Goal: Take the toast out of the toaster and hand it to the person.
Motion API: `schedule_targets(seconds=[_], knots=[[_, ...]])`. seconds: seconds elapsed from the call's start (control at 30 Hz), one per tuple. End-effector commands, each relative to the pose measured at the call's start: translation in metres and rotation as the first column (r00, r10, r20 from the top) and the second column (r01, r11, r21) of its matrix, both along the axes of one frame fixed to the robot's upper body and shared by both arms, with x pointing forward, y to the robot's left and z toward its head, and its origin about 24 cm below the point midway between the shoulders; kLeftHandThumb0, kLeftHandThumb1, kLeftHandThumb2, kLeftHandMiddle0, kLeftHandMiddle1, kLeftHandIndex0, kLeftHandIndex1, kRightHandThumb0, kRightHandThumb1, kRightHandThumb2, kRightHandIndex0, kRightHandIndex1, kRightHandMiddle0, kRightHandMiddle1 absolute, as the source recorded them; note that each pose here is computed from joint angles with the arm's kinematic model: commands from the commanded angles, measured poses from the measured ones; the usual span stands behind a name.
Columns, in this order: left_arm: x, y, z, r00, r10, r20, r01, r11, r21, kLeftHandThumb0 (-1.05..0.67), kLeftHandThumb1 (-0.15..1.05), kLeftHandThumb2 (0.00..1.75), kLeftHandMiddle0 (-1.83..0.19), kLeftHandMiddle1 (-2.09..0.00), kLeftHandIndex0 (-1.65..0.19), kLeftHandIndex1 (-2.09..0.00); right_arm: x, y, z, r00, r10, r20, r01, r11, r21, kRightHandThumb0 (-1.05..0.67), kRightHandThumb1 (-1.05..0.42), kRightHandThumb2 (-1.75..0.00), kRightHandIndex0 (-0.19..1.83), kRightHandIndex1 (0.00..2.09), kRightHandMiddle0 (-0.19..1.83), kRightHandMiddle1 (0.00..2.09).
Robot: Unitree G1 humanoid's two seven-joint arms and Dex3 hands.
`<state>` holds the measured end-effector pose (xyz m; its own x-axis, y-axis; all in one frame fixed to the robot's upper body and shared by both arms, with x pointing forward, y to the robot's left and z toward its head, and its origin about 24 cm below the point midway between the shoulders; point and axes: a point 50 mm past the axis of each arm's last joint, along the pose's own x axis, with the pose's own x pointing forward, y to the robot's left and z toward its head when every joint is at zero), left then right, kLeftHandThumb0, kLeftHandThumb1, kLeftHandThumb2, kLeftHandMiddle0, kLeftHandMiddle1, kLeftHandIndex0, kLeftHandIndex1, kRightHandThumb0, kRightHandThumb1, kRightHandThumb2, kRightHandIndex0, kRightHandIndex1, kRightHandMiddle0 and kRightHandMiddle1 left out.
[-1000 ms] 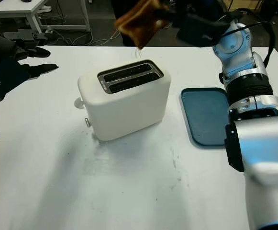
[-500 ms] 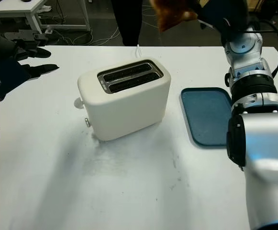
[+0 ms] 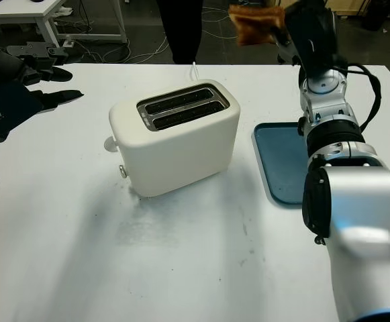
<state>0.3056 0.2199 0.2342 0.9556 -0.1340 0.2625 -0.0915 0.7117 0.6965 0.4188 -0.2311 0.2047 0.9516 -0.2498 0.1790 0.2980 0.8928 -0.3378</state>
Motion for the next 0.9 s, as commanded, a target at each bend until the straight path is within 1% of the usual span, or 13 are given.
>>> schedule_targets(seconds=[0.0, 0.1, 0.13, 0.17, 0.2, 0.23, 0.27, 0.3, 0.33, 0.43, 0.73, 0.87], knots=[[0.000, 0.000, -0.002, 1.000, -0.007, 0.001, 0.007, 1.000, -0.001, -0.29, 0.86, 0.00, -0.48, -0.61, -0.69, 0.00, 0.000, 0.001, -0.012, 0.999, -0.024, -0.035, 0.026, 0.998, 0.057, -0.13, -0.92, -0.30, 0.75, 1.75, 0.40, 1.74], [-0.001, 0.000, -0.002, 1.000, -0.002, -0.001, 0.002, 1.000, 0.007, -0.31, 0.86, 0.00, -0.48, -0.61, -0.70, 0.00, -0.001, 0.003, -0.022, 0.998, -0.023, -0.054, 0.029, 0.992, 0.119, -0.13, -0.92, -0.28, 0.72, 1.75, 0.41, 1.69], [-0.001, 0.000, -0.002, 1.000, -0.003, -0.001, 0.003, 1.000, 0.009, -0.30, 0.86, 0.00, -0.49, -0.61, -0.70, 0.00, -0.001, 0.003, -0.024, 0.998, -0.026, -0.063, 0.034, 0.991, 0.127, -0.15, -0.92, -0.27, 0.71, 1.75, 0.48, 1.44], [-0.001, 0.000, -0.002, 1.000, -0.003, 0.001, 0.003, 1.000, 0.011, -0.30, 0.86, 0.00, -0.49, -0.62, -0.70, -0.01, -0.001, 0.003, -0.026, 0.997, -0.026, -0.073, 0.035, 0.991, 0.126, -0.17, -0.92, -0.27, 0.71, 1.75, 0.53, 1.29], [-0.001, 0.000, -0.003, 1.000, -0.002, 0.001, 0.002, 1.000, 0.011, -0.30, 0.86, 0.00, -0.49, -0.62, -0.70, -0.01, -0.002, 0.003, -0.028, 0.996, -0.028, -0.086, 0.039, 0.991, 0.125, -0.17, -0.92, -0.28, 0.71, 1.75, 0.53, 1.06], [0.000, 0.000, -0.003, 1.000, 0.002, 0.001, -0.002, 1.000, 0.014, -0.31, 0.85, 0.00, -0.49, -0.62, -0.71, -0.01, -0.002, 0.003, -0.031, 0.994, -0.033, -0.105, 0.046, 0.992, 0.120, -0.14, -0.92, -0.32, 0.67, 1.75, 0.46, 1.18], [0.000, 0.001, -0.003, 1.000, 0.006, -0.001, -0.006, 1.000, 0.016, -0.31, 0.85, 0.00, -0.50, -0.62, -0.71, -0.01, -0.002, 0.002, -0.033, 0.992, -0.039, -0.121, 0.053, 0.992, 0.115, -0.13, -0.92, -0.34, 0.65, 1.75, 0.32, 1.45], [0.000, 0.001, -0.003, 1.000, 0.008, -0.002, -0.008, 1.000, 0.014, -0.32, 0.85, 0.00, -0.50, -0.63, -0.71, -0.01, -0.003, 0.002, -0.036, 0.990, -0.045, -0.134, 0.060, 0.991, 0.115, -0.12, -0.92, -0.34, 0.64, 1.75, 0.27, 1.60], [0.000, 0.001, -0.003, 1.000, 0.008, -0.006, -0.008, 1.000, 0.010, -0.30, 0.85, 0.00, -0.49, -0.62, -0.71, -0.01, -0.003, 0.002, -0.038, 0.988, -0.050, -0.143, 0.069, 0.989, 0.134, -0.09, -0.92, -0.35, 0.63, 1.75, 0.29, 1.68], [0.000, 0.001, -0.003, 1.000, 0.007, -0.010, -0.007, 1.000, 0.008, -0.29, 0.85, 0.00, -0.48, -0.62, -0.70, -0.01, -0.004, 0.003, -0.044, 0.988, -0.044, -0.148, 0.072, 0.979, 0.190, -0.10, -0.92, -0.35, 0.63, 1.75, 0.24, 1.74], [0.000, 0.001, -0.004, 1.000, 0.002, -0.008, -0.001, 1.000, 0.015, -0.31, 0.85, 0.00, -0.49, -0.62, -0.71, -0.01, -0.003, 0.009, -0.047, 0.989, 0.005, -0.146, 0.031, 0.969, 0.244, -0.06, -0.92, -0.35, 0.67, 1.75, 0.28, 1.75], [0.000, 0.000, -0.003, 1.000, 0.006, -0.014, -0.006, 1.000, 0.006, -0.29, 0.85, 0.00, -0.47, -0.62, -0.70, 0.00, -0.002, 0.011, -0.048, 0.986, 0.014, -0.165, 0.031, 0.962, 0.271, -0.09, -0.92, -0.36, 0.66, 1.75, 0.28, 1.75]])
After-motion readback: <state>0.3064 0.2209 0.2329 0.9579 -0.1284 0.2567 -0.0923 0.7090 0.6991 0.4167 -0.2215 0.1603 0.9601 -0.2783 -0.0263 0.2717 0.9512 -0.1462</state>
